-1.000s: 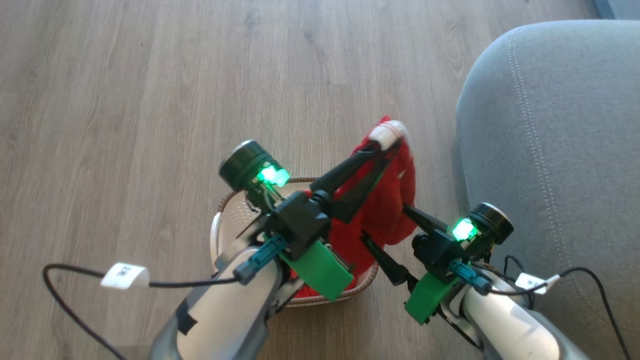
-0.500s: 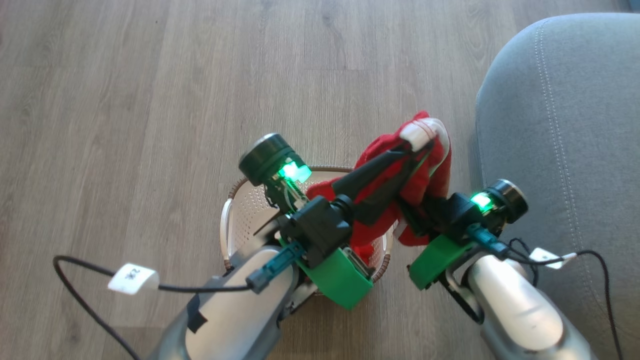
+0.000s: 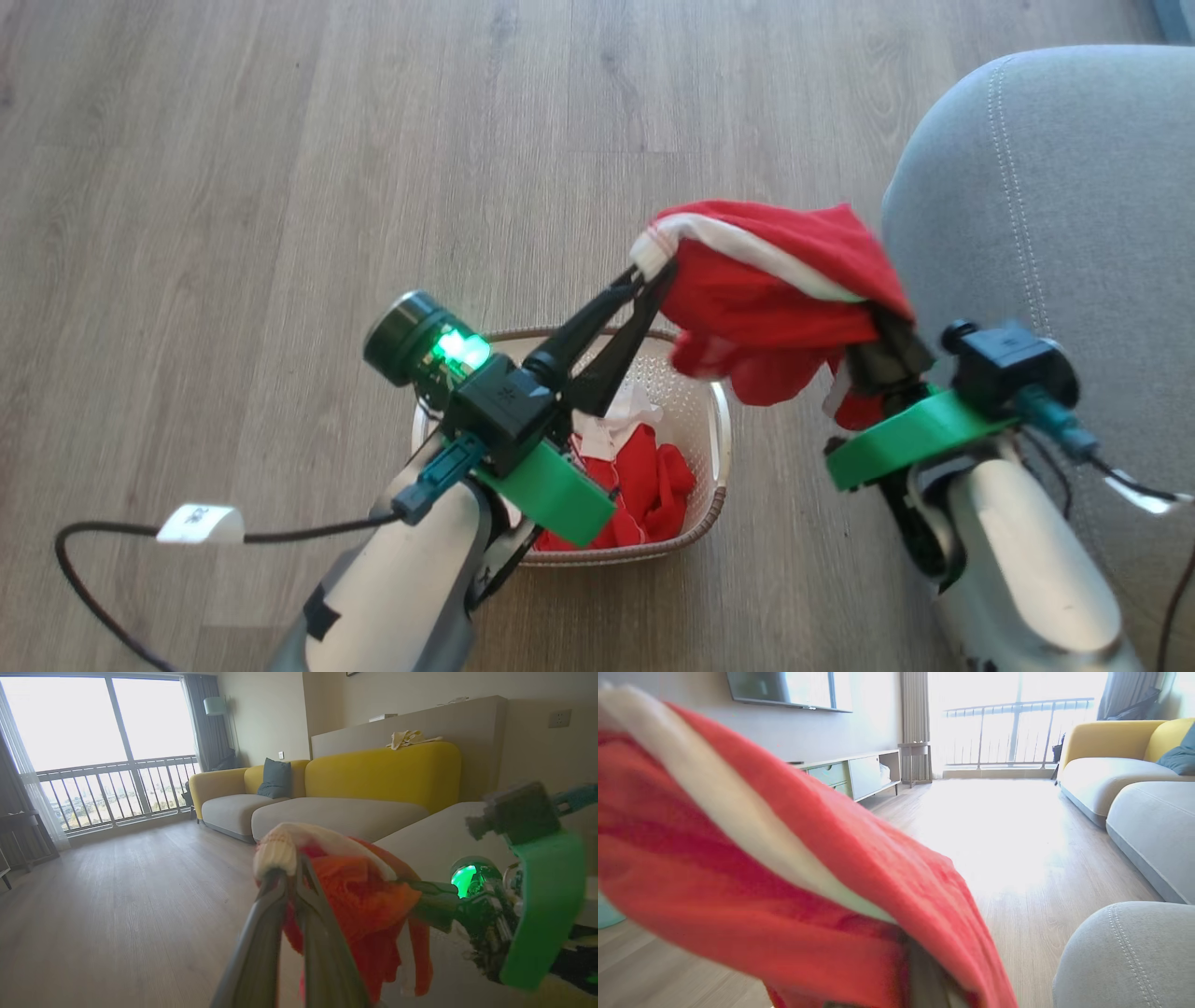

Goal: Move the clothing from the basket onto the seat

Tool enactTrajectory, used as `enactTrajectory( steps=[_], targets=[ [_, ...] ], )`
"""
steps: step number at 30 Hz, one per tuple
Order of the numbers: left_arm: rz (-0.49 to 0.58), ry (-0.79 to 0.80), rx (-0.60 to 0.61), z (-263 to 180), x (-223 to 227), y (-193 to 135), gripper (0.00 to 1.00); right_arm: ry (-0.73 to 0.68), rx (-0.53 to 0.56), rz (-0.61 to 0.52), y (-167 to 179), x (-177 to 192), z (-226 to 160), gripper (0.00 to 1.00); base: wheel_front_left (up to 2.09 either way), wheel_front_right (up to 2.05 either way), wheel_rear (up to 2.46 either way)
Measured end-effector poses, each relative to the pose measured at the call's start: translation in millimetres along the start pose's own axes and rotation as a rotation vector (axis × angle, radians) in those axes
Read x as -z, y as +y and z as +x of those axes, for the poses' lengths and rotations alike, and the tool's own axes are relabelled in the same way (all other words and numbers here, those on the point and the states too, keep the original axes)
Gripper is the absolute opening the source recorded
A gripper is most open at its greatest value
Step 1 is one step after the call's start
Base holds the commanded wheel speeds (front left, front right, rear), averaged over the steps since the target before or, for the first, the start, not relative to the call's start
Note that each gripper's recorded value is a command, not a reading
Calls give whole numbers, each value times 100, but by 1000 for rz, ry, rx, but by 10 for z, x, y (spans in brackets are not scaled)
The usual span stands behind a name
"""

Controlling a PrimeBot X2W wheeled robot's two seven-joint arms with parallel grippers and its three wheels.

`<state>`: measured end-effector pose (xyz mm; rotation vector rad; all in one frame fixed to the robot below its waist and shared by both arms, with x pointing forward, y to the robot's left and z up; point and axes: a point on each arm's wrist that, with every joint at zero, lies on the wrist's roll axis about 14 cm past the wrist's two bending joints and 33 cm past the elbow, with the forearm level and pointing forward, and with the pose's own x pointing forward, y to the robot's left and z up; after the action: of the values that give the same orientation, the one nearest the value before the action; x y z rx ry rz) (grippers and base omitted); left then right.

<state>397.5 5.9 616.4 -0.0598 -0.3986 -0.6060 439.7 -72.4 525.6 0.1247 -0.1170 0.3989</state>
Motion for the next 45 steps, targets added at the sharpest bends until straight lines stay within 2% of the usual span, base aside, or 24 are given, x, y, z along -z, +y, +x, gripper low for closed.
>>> enactTrajectory(
  steps=[4, 11, 18, 19, 20, 21, 22, 23, 25, 30, 37, 45],
  targets=[
    [-7, 60, -12, -105, 170, 16, 0, -60, 49, 27, -129, -191, 5, 0, 0, 0, 0],
    [-42, 184, -13, -323, 529, -67, 0, -122, 53, 51, -98, -399, -10, 0, 0, 0, 0],
    [-66, 256, 40, -406, 738, -254, 0, -135, 39, 52, -48, -453, -27, 0, 0, 0, 0],
    [-69, 266, 42, -421, 766, -267, 5, -136, 37, 52, -40, -459, -31, 0, 0, 0, 0],
    [-68, 276, 44, -437, 792, -274, 38, -137, 36, 50, -35, -464, -35, 0, 0, 0, 0],
    [-69, 281, 44, -452, 804, -282, 57, -138, 35, 49, -31, -472, -39, 0, 0, 0, 0],
    [-66, 290, 46, -477, 826, -297, 87, -140, 36, 47, -35, -482, -45, 0, 0, 0, 0],
    [-48, 301, 57, -506, 851, -321, 100, -142, 37, 43, -41, -491, -51, 0, 0, 0, 0],
    [-20, 328, 80, -570, 921, -383, 100, -142, 38, 24, -51, -504, -66, 0, 0, 0, 0],
    [-58, 368, 68, -717, 1024, -447, 100, -139, 71, 22, -143, -488, -136, 0, 0, 0, 0],
    [-70, 295, 47, -679, 801, -453, 100, -160, 124, 18, -297, -560, -241, 0, 0, 0, 0],
    [-90, 315, 36, -784, 836, -494, 100, -150, 149, 18, -345, -533, -359, 0, 0, 0, 0]
  ],
)
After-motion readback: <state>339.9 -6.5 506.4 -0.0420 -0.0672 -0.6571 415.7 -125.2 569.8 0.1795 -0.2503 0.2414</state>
